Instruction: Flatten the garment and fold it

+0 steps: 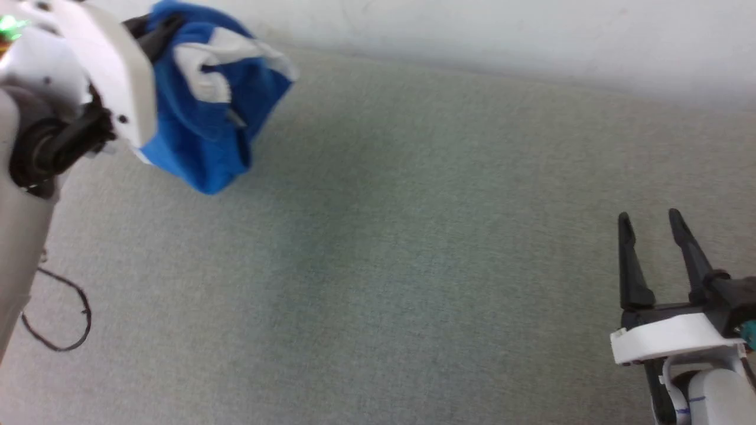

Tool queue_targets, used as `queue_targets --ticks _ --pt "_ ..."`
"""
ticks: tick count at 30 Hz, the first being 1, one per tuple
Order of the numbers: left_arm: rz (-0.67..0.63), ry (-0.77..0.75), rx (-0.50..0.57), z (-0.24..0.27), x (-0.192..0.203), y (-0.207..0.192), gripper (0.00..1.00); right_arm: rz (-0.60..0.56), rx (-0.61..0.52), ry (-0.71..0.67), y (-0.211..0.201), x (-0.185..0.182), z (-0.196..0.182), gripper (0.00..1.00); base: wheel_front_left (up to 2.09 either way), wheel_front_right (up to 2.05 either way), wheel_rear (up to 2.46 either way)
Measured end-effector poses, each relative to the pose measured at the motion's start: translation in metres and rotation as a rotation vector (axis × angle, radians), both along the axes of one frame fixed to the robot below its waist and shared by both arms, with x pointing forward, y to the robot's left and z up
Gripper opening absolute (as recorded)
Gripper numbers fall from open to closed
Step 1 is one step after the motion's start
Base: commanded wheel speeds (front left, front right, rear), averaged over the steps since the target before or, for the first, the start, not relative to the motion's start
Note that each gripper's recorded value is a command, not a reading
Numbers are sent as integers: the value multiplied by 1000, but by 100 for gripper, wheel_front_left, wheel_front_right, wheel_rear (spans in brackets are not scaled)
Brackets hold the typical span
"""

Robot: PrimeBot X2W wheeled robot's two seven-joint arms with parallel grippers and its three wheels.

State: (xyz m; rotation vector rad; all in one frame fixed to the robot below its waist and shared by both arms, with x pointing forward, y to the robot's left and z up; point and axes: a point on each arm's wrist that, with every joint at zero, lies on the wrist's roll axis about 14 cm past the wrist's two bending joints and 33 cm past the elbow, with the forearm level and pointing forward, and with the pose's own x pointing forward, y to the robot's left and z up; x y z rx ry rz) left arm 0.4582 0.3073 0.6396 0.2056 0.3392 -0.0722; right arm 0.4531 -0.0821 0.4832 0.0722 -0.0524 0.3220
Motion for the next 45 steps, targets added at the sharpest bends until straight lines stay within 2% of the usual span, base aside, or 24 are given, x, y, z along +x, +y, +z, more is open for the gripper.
queue_targets --ticks 9,13,18,23,28,31,34,35,36,38,41,45 --pt "-382 -86 36 42 -4 -131 0 -149 6 -82 -56 -16 35 100 0 0 0" --pt "-561 -118 48 43 -12 -191 0 -216 5 -101 -80 -25 43 100 0 0 0" --pt "-777 -160 6 34 -27 -263 0 -288 -2 -103 -107 -35 44 100 0 0 0" --pt "-936 -48 44 -34 -48 -306 0 -342 -1 -89 -126 -42 40 100 0 0 0" --pt "-975 150 50 -134 -67 -309 0 -371 -5 -59 -136 -44 29 100 0 0 0" --pt "-961 283 -21 -185 -87 -310 0 -381 -10 -42 -140 -44 23 100 0 0 0" --pt "-933 340 -120 -210 -102 -316 0 -383 -12 -31 -141 -43 19 100 0 0 0" --pt "-924 334 -144 -212 -104 -318 43 -381 -13 -29 -140 -42 19 100 0 0 0" --pt "-899 316 -180 -210 -102 -319 100 -376 -13 -28 -138 -41 18 100 0 0 0" --pt "-830 258 -277 -198 -93 -321 100 -367 -10 -29 -135 -40 18 100 0 0 0" --pt "-726 124 -367 -169 -70 -310 100 -354 -6 -39 -130 -38 22 100 0 0 0" --pt "-541 -115 -464 -119 -43 -273 100 -337 0 -56 -124 -39 28 100 0 0 0"
